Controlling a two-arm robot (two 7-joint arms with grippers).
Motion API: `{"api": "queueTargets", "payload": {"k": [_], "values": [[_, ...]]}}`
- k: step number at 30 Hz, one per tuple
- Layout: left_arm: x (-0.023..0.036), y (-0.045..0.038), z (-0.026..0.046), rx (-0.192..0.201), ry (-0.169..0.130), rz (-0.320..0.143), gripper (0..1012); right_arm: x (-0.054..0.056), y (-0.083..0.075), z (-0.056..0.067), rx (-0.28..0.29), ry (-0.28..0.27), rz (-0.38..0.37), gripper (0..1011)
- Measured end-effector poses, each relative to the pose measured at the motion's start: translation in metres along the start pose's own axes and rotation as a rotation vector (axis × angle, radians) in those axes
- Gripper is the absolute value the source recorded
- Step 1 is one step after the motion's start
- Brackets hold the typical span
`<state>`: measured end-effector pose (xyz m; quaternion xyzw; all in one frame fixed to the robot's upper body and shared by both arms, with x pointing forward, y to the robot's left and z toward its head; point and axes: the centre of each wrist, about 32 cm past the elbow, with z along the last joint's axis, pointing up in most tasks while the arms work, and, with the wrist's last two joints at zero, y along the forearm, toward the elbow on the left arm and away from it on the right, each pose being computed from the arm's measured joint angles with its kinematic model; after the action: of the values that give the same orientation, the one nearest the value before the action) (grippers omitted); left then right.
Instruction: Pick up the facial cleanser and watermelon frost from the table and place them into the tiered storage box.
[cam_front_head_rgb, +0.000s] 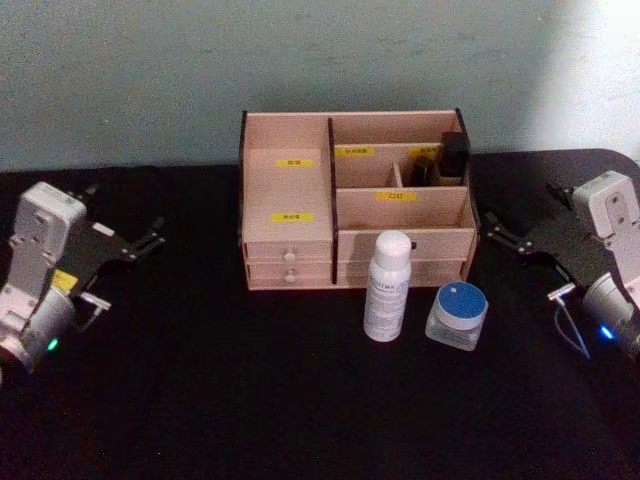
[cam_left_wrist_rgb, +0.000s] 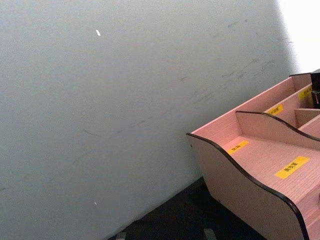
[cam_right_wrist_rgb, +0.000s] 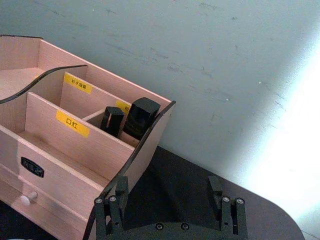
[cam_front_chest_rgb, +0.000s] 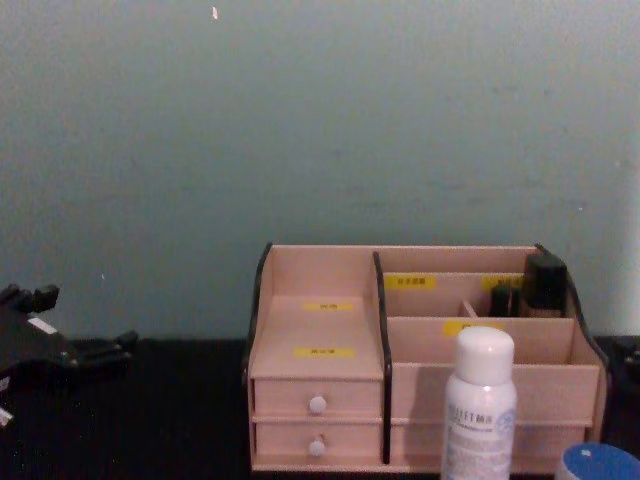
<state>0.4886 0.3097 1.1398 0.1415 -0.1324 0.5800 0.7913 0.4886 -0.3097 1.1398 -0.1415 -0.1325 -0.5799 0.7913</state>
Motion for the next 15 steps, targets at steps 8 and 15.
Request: {"api": "queueTargets", "payload": {"k": [8,15], "values": [[0.0,0.0,0.0,0.0,0.0,0.0,1001,0.0,0.0,0.0,0.0,0.0,0.0,1000],[0.0,0.0,0.0,0.0,0.0,0.0,1001,0.0,0.0,0.0,0.0,0.0,0.0,1000]]}}
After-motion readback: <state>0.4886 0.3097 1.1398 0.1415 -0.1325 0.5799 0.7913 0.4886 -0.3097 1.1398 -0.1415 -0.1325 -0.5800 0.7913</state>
